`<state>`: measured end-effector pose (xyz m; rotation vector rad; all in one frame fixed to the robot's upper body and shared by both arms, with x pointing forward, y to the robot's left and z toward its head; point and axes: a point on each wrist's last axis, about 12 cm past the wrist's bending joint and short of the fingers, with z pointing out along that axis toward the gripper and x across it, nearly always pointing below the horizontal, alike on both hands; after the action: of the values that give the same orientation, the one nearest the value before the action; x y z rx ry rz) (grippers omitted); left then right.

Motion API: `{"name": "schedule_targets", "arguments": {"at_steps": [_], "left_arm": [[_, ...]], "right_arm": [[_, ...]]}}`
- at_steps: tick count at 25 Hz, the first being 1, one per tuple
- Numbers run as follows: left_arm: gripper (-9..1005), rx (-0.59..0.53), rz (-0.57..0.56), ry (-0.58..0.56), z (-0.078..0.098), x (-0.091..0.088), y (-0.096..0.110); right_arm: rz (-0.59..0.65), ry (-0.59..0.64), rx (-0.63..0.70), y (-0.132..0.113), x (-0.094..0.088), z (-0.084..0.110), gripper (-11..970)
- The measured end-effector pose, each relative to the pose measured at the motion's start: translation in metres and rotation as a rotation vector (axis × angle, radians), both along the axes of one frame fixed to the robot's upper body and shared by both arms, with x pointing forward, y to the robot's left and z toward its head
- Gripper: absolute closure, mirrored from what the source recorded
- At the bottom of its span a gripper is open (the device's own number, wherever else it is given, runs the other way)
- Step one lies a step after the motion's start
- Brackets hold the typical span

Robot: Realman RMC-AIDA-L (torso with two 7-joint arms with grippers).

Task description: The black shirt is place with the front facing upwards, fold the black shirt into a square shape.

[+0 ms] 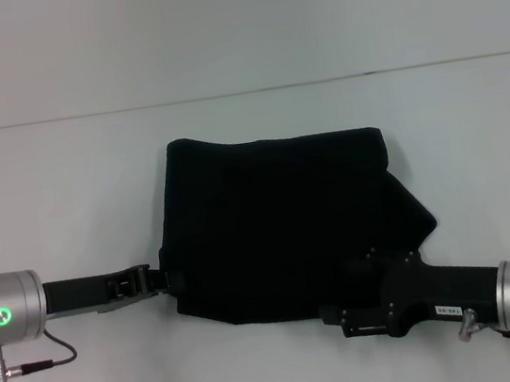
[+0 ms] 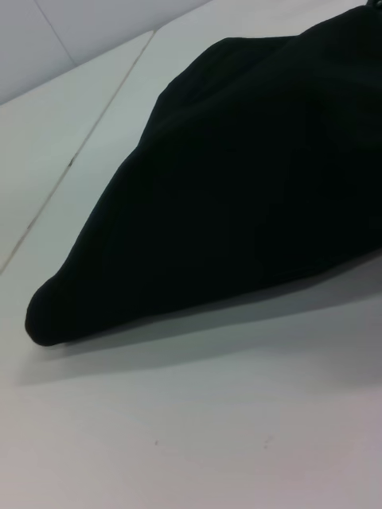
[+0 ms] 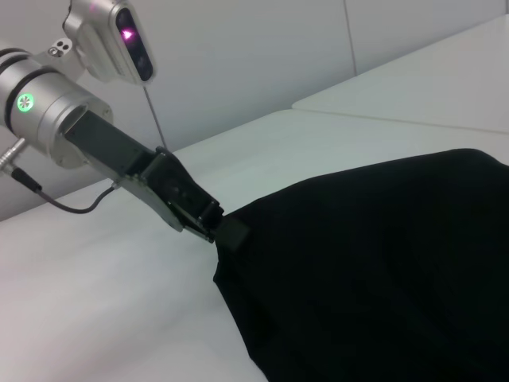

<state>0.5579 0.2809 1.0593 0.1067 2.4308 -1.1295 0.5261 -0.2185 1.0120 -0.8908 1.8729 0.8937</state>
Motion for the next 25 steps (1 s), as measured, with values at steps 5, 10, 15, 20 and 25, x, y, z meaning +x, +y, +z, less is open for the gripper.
{"name": "schedule_targets", "arguments": {"at_steps": [5,10,15,20,25], "left_arm": [[955,-0.007,-0.01,0.014,-0.002,-0.004,0.001],[955,-0.023,-0.015,0.023,-0.005,-0.009,-0.002],[955,-0.031,-0.016,0.034,-0.007,-0.013,-0.002],[943,-0.039,-0.011,0.04,-0.009,-0.015,-0.001],[911,-0.085,0.044,0.031,-0.007,-0.017,0.008]], "right_arm": [[-0.009,-0.006,0.006,0.0,0.002,0.002,28],[-0.016,-0.013,0.003,0.001,0.006,0.003,28],[-0.019,-0.012,0.002,0.0,0.006,0.003,29],[-0.02,-0.006,0.009,-0.003,0.002,0.001,29],[0.001,-0.017,0.051,-0.012,-0.012,0.002,29]]}}
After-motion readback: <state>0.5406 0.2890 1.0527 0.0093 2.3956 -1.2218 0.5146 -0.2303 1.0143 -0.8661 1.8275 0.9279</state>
